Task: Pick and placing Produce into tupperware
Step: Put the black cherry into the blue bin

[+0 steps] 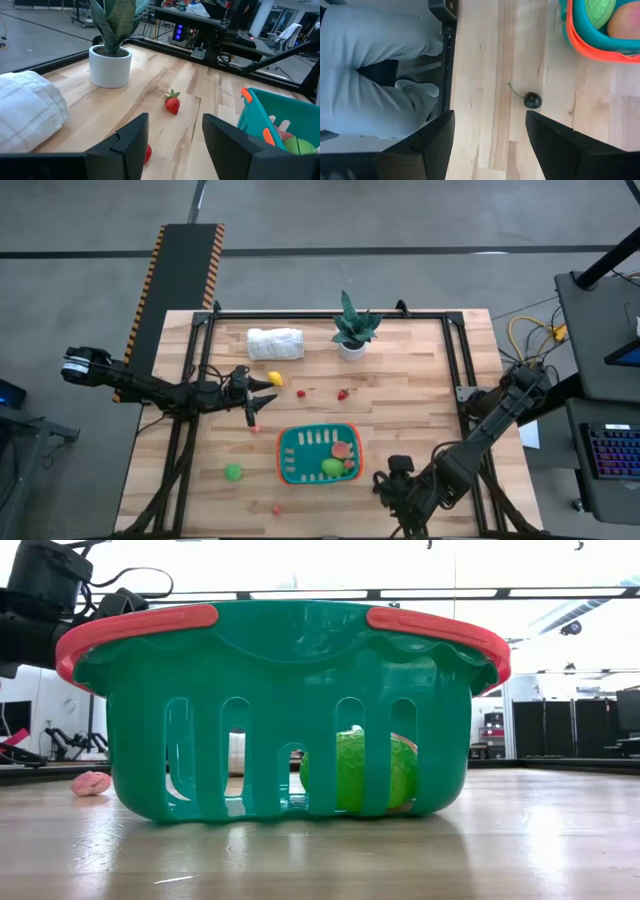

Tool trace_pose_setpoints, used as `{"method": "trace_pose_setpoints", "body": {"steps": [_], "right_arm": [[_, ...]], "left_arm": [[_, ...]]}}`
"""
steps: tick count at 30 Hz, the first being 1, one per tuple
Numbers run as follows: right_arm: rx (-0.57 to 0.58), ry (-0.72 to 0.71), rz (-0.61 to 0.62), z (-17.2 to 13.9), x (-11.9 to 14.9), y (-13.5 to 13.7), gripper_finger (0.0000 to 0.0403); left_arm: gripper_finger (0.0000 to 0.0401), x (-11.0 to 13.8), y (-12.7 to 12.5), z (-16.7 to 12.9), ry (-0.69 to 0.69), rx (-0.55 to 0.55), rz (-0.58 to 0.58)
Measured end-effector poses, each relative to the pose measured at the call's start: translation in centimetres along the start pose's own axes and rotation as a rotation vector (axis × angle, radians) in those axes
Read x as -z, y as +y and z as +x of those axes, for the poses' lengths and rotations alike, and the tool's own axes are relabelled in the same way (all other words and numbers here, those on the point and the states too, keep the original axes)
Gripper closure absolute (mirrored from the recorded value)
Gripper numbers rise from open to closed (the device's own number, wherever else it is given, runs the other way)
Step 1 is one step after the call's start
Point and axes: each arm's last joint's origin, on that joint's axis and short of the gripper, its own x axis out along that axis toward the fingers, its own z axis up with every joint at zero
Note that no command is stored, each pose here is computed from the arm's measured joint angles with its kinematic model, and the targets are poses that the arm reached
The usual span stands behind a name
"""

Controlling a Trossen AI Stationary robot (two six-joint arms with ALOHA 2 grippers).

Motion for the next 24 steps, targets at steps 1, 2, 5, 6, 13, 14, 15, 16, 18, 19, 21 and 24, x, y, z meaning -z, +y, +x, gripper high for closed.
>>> {"method": "trace_pose_setpoints", "body": {"steps": [1,2,5,6,13,14,15,16,18,19,21,24], "right_arm": [[0.004,-0.003,0.004,0.0,0.1,0.1,0.0167],[0.012,-0.009,0.008,0.0,0.2,0.2,0.0167],[0.032,-0.026,0.013,-0.1,0.6,0.6,0.0167],[0.036,-0.029,0.011,-0.1,0.8,0.8,0.0167],[0.095,-0.066,0.033,0.1,2.5,1.8,0.0167],[0.106,-0.071,0.047,0.2,2.8,1.9,0.0167],[0.116,-0.075,0.063,0.3,3.2,2.0,0.0167],[0.126,-0.074,0.079,0.5,3.5,2.1,0.0167],[0.148,-0.069,0.103,0.9,4.3,2.0,0.0167],[0.153,-0.065,0.113,1.1,4.6,2.1,0.0167],[0.164,-0.059,0.131,1.4,5.3,2.1,0.0167],[0.197,-0.063,0.163,2.0,6.4,1.9,0.0167]], "left_arm": [[0.0228,0.0,0.0,0.0,0.000,0.000,0.000],[0.0228,0.0,0.0,0.0,0.000,0.000,-0.002],[0.0228,0.0,0.0,0.0,0.001,0.000,-0.002],[0.0228,0.0,0.0,0.0,0.002,-0.001,-0.002],[0.0228,0.1,0.0,0.0,0.005,-0.001,-0.002],[0.0228,0.1,0.0,0.0,0.005,-0.001,-0.002],[0.0228,0.1,0.0,0.0,0.005,-0.001,-0.002],[0.0228,0.1,0.0,0.0,0.005,-0.001,-0.002],[0.0228,0.1,0.0,0.0,0.005,-0.001,-0.002],[0.0228,0.1,0.0,0.0,0.005,-0.001,-0.002],[0.0228,0.1,0.0,0.0,0.005,-0.001,-0.002],[0.0228,0.1,0.0,0.0,0.005,-0.001,-0.002]]}}
